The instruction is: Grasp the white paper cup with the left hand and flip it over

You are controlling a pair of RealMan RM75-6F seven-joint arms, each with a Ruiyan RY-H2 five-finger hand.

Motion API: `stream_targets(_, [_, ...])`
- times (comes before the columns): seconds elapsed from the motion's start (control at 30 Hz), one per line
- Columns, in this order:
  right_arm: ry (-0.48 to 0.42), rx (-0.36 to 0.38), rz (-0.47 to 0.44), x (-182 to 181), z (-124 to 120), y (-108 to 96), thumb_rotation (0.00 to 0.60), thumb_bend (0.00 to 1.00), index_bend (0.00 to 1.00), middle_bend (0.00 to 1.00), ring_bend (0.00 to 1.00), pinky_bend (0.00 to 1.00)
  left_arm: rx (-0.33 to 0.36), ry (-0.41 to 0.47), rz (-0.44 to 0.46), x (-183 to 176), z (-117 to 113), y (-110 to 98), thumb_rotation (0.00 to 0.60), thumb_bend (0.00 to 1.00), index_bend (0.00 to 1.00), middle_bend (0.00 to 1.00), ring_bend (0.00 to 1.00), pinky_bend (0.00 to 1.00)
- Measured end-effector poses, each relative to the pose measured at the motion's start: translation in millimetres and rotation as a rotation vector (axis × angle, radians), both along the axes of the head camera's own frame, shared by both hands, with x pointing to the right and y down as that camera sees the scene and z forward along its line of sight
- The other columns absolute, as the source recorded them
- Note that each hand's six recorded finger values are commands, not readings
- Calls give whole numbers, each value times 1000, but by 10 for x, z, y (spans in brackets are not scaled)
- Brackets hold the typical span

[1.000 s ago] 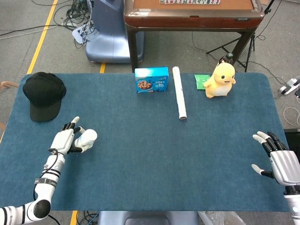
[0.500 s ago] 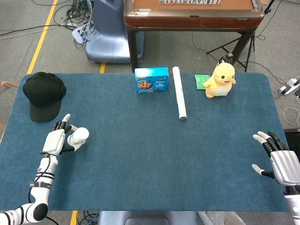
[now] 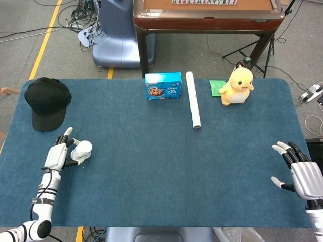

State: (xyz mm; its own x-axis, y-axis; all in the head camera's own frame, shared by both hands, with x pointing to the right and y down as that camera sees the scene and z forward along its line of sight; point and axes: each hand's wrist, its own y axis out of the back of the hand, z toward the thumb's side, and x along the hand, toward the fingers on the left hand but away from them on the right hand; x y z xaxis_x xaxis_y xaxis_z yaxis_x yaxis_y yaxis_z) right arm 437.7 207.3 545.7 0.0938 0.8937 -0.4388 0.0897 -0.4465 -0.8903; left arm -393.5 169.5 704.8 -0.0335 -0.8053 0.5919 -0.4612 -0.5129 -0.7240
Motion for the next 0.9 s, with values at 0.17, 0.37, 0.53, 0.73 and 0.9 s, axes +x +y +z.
stream_targets(0.17, [1, -1, -1, -3, 3, 1, 600, 0, 208, 158, 76, 317, -17, 10, -15, -57, 41, 29, 600, 189, 411, 0, 0, 0])
stream_targets(0.37, [1, -2, -2, -6, 7, 2, 600, 0, 208, 158, 76, 317, -20, 10, -18, -93, 60, 47, 600, 183, 380, 0, 0, 0])
stream_targets(0.53, [2, -4, -3, -10, 12, 6, 600, 0, 207, 158, 76, 317, -26, 8, -24, -126, 75, 69, 600, 182, 362, 0, 0, 0])
stream_targets(0.73, [3, -5, -3, -11, 15, 8, 600, 0, 207, 160, 76, 317, -39, 8, -37, -183, 104, 102, 600, 182, 352, 0, 0, 0])
stream_targets(0.9, [4, -7, -5, -17, 21, 9, 600, 0, 208, 164, 76, 317, -48, 3, -37, -219, 116, 123, 600, 179, 331, 0, 0, 0])
